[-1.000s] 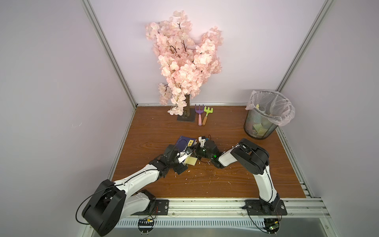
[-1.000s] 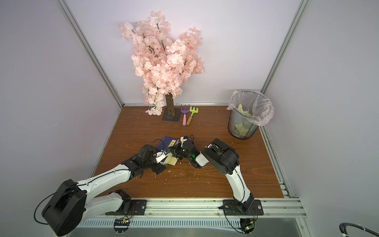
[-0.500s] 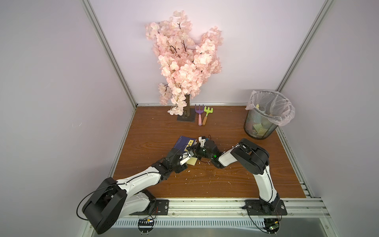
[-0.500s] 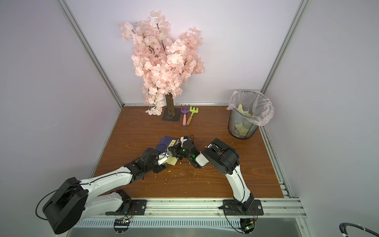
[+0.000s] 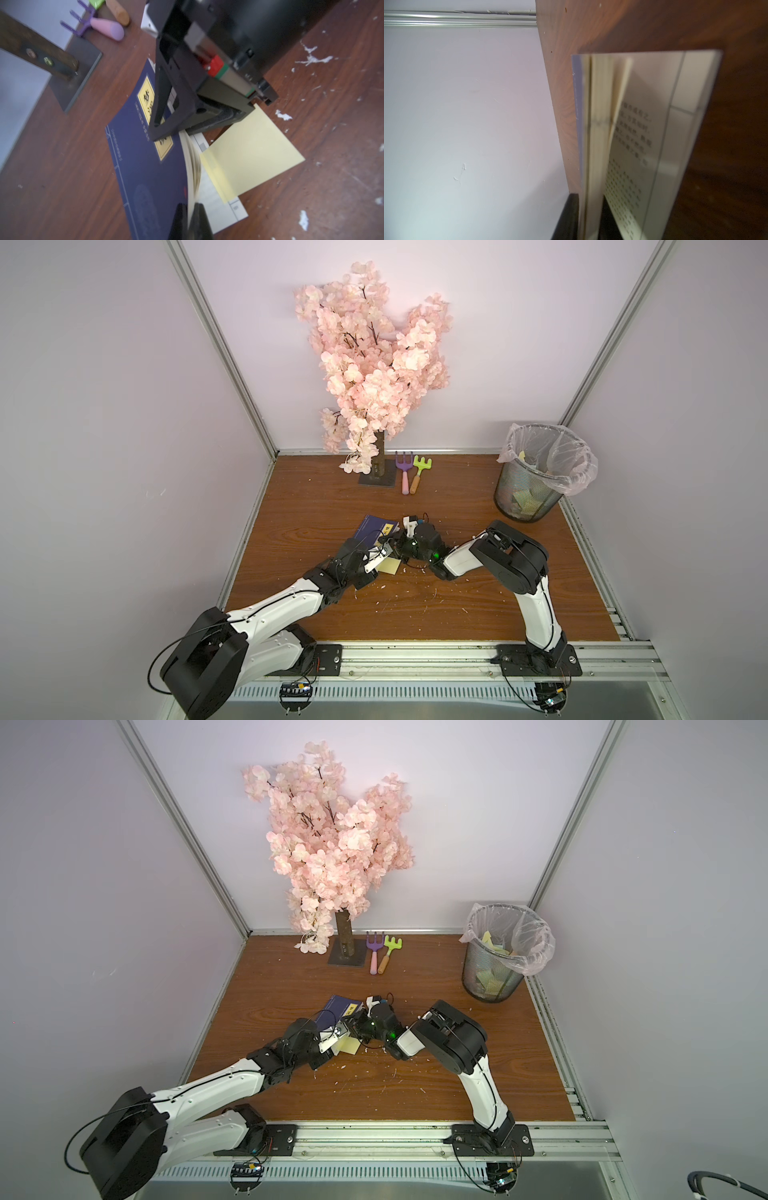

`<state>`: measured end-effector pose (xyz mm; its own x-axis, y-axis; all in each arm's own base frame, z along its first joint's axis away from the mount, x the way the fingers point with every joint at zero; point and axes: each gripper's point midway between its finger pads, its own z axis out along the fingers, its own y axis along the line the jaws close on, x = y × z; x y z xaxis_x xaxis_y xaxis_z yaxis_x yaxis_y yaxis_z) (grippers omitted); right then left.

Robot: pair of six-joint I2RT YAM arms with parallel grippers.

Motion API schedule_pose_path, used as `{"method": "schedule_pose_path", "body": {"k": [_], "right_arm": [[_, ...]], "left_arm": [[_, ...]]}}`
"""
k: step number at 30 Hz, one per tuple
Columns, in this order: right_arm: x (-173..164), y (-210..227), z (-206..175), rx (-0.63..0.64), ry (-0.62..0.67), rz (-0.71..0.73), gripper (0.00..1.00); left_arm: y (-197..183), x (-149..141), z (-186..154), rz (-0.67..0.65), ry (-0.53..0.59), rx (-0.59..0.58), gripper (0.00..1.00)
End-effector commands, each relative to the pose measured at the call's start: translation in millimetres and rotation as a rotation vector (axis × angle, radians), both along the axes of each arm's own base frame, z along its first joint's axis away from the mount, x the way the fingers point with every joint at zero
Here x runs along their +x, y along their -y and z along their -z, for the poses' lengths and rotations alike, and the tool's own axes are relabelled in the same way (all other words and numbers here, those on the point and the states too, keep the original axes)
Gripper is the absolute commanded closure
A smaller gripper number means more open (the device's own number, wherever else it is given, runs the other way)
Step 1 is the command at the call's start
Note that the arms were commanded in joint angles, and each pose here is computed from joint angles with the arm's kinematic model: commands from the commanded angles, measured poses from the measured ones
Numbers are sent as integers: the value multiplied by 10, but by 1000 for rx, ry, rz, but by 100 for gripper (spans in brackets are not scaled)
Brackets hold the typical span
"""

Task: Peel off the used sticky note
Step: Turn the page of the book at the center of the board.

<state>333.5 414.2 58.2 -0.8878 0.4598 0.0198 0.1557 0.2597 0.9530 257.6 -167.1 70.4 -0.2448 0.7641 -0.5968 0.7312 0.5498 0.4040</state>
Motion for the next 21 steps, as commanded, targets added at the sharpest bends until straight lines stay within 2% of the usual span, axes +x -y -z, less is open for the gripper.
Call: {"method": "schedule_pose_path", "body": {"k": [1,4,7,10,15,17,21], "right_arm": [[18,26,-316,40,67,-9,76],[22,61,-294,32,68,-7,72],[20,95,-276,22,68,-6,63],[42,182,-276,-15,96,-2,51],[88,405,-305,-30,116,17,38],[98,479,-310,-42,126,21,34],[72,571,-273,-73,133,21,34]], "left_arm": [[90,-23,-100,9,-26,-41,98],[136,-44,-138,14,-56,-70,98],[175,-50,-192,18,-98,-123,98],[165,8,-308,0,-169,-233,98],[81,134,-436,-55,-262,-401,98],[35,173,-451,-77,-311,-475,98],[-111,275,-401,-124,-390,-576,98]]}}
